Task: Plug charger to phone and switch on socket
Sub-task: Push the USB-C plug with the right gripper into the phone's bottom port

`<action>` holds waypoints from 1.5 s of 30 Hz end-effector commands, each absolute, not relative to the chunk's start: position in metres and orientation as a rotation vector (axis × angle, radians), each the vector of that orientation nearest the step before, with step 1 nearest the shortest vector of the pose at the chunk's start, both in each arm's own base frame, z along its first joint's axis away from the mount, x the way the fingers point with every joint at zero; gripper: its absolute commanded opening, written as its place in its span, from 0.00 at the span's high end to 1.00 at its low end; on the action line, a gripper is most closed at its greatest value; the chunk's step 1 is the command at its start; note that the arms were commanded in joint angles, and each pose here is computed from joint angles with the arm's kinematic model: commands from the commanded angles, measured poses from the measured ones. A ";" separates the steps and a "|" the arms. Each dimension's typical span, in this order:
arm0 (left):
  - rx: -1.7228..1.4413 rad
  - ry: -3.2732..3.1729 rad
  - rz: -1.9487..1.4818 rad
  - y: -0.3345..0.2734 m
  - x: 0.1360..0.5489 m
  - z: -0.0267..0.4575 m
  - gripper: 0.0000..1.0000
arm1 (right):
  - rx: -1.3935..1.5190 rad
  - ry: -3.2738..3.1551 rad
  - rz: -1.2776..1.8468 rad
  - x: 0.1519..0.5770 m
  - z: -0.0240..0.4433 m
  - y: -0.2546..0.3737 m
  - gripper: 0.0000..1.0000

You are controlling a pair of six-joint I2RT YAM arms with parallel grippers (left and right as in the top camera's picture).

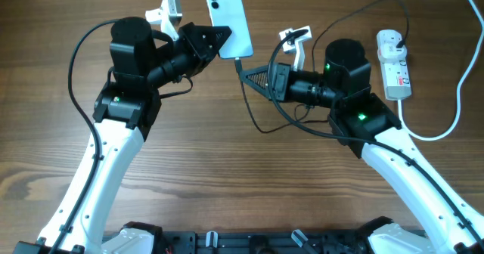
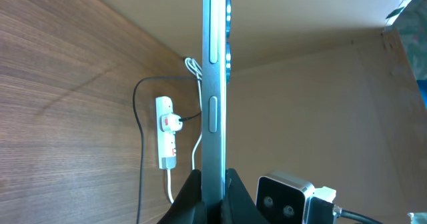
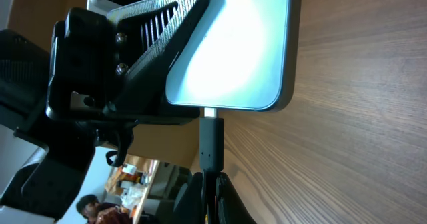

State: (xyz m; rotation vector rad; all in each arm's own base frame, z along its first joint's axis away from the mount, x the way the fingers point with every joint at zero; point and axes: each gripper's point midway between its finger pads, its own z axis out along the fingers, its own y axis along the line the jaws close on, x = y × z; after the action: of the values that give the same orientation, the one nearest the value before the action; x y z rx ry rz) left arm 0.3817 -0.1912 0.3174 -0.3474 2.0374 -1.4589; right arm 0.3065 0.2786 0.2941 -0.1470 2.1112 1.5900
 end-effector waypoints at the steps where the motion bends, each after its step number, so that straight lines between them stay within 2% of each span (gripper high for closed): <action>1: -0.278 2.017 -1.466 -0.198 0.377 0.328 0.96 | -0.100 2.092 1.572 0.317 0.300 0.276 0.96; 9: -0.267 2.022 -1.480 -0.199 0.375 0.328 0.96 | -0.103 2.088 1.569 0.318 0.300 0.275 0.96; 26: -0.226 2.147 -1.654 -0.222 0.344 0.320 0.96 | -0.105 2.058 1.559 0.322 0.305 0.275 0.96; 34: -0.274 2.151 -1.609 -0.218 0.350 0.315 0.96 | -0.116 2.044 1.564 0.321 0.307 0.275 0.96; 36: -0.272 2.149 -1.610 -0.218 0.350 0.316 0.96 | -0.129 2.047 1.577 0.319 0.308 0.277 0.78; 38: -0.271 2.149 -1.610 -0.218 0.350 0.316 0.96 | -0.129 2.046 1.577 0.319 0.308 0.277 0.76; 41: -0.271 2.149 -1.611 -0.218 0.350 0.316 0.96 | -0.129 2.047 1.576 0.319 0.308 0.276 0.51; 45: -0.286 2.138 -1.587 -0.213 0.354 0.315 0.96 | -0.130 2.083 1.545 0.318 0.298 0.275 0.43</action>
State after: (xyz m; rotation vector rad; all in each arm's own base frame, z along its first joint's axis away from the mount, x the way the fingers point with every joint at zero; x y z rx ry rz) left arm 0.3653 -0.2046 0.3046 -0.3730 2.1375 -1.5301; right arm 0.3072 0.2789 0.2984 -0.1471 2.0951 1.6085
